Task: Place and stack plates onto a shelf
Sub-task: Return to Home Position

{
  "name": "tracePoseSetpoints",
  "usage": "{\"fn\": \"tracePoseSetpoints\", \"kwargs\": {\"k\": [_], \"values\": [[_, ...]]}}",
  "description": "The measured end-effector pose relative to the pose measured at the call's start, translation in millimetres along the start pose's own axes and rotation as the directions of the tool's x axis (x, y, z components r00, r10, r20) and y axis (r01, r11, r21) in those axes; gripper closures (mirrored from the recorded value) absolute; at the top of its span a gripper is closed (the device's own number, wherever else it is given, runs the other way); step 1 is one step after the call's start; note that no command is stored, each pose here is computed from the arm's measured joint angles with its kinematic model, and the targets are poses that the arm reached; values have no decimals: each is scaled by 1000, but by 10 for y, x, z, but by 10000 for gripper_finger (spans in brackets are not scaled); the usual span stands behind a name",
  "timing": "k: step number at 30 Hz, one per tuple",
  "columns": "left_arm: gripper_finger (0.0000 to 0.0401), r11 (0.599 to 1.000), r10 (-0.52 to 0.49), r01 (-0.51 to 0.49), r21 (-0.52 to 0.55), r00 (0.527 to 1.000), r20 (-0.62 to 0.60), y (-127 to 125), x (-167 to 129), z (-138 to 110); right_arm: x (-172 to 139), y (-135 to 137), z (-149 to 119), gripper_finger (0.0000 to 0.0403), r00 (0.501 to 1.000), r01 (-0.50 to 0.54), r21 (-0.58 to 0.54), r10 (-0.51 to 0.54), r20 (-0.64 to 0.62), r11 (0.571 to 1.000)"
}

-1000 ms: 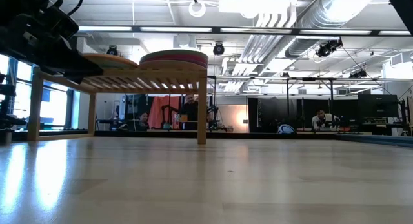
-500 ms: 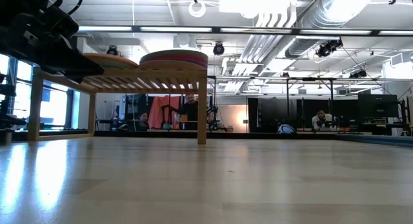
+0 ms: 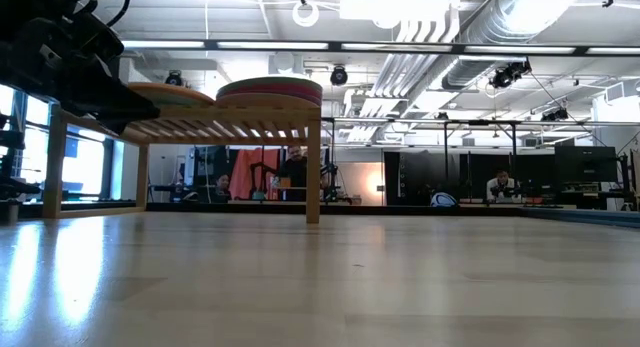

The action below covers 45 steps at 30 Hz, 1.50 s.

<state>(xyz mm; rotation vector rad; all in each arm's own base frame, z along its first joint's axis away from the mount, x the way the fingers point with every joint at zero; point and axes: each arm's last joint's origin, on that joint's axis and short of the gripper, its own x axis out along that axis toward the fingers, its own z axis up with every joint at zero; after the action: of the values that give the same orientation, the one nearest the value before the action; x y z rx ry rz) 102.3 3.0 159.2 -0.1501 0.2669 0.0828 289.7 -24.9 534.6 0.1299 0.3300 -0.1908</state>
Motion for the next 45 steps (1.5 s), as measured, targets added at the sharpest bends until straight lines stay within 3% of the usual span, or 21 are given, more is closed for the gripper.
{"fn": "tracePoseSetpoints", "kwargs": {"k": [2, 7, 14, 28, 31, 45], "values": [[327, 1000, 0, 0, 0, 1000, -1, 0, 0, -1, -161, -62, 30, 268, 999, -45, -3, 45, 14, 999], [327, 1000, 0, 0, 0, 1000, -1, 0, 0, -1, -570, -154, -10, 268, 1000, -16, -28, 16, 7, 999], [327, 1000, 0, 0, 0, 1000, -2, 0, 0, -1, -819, -211, -350, 268, 999, 46, -47, -45, 15, 998], [327, 1000, 0, 0, 1, 1000, -2, 0, 0, -1, -1148, -389, -1669, 268, 967, -5, 97, -20, 254, 995], [327, 1000, 0, 0, 0, 1000, -2, 0, 0, -1, -1170, -438, -1982, 268, 960, 13, 143, -53, 273, 990], [327, 1000, 0, 0, 0, 1000, -2, 0, 0, -1, -907, -565, -3223, 268, 942, -59, 212, -16, 334, 976]]}}
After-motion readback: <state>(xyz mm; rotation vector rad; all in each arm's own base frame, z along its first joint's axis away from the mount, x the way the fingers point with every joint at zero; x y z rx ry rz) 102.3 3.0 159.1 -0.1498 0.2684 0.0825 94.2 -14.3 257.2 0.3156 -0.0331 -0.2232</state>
